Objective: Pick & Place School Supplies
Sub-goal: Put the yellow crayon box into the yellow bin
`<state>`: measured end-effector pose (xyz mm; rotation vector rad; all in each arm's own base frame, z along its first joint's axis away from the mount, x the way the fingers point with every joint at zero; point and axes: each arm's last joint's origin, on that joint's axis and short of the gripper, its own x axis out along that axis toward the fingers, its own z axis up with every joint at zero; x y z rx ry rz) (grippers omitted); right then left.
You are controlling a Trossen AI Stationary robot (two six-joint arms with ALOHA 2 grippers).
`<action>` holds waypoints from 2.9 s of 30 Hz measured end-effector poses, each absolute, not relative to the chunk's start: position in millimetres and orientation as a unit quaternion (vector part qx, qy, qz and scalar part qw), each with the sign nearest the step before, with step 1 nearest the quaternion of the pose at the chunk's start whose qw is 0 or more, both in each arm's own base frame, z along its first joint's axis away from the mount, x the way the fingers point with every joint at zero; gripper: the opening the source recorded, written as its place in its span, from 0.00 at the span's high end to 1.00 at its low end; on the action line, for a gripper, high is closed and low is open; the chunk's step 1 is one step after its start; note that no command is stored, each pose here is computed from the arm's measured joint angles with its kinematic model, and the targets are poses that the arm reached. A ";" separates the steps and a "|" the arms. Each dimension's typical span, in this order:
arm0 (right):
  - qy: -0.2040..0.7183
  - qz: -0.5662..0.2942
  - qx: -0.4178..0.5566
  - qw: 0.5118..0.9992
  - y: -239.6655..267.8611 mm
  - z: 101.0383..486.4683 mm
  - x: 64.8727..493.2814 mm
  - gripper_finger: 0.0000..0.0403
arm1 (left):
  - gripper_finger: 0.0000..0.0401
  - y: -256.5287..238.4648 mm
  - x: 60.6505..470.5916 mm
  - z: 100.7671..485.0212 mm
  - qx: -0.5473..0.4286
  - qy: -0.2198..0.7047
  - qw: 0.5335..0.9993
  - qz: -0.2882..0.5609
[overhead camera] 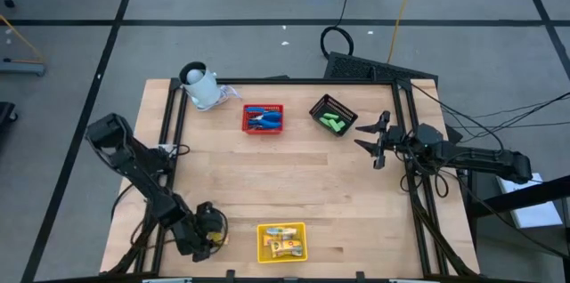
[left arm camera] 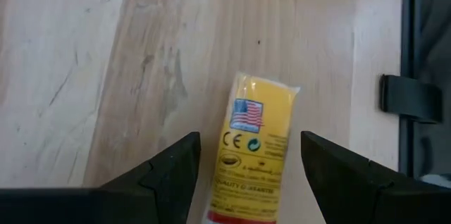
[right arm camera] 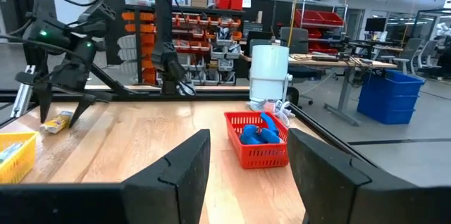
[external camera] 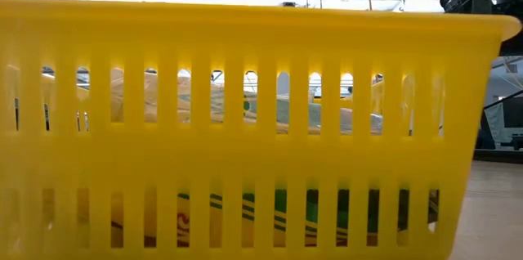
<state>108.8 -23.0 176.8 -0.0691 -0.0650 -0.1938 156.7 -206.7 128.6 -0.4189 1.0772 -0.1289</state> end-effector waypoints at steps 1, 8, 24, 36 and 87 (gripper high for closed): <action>-0.032 -0.097 -0.034 0.994 -23.0 176.8 108.8 0.55 | 0.38 -209.0 158.4 128.0 -0.192 0.513 0.834 -0.057; -0.032 -0.108 -0.035 0.993 -23.7 176.8 108.7 0.55 | 0.38 -218.4 165.2 124.3 -0.164 0.540 0.825 -0.023; -0.032 -0.111 -0.035 0.993 -23.8 176.8 108.6 0.55 | 0.83 -217.8 163.7 123.0 -0.147 0.534 0.832 -0.019; -0.032 -0.111 -0.034 0.993 -23.8 176.7 108.7 0.55 | 0.83 -215.6 175.6 125.1 -0.095 0.474 0.875 -0.031; -0.025 -0.109 -0.022 0.993 -23.8 175.2 108.8 0.55 | 0.83 -159.3 283.6 192.9 0.007 0.101 0.978 -0.181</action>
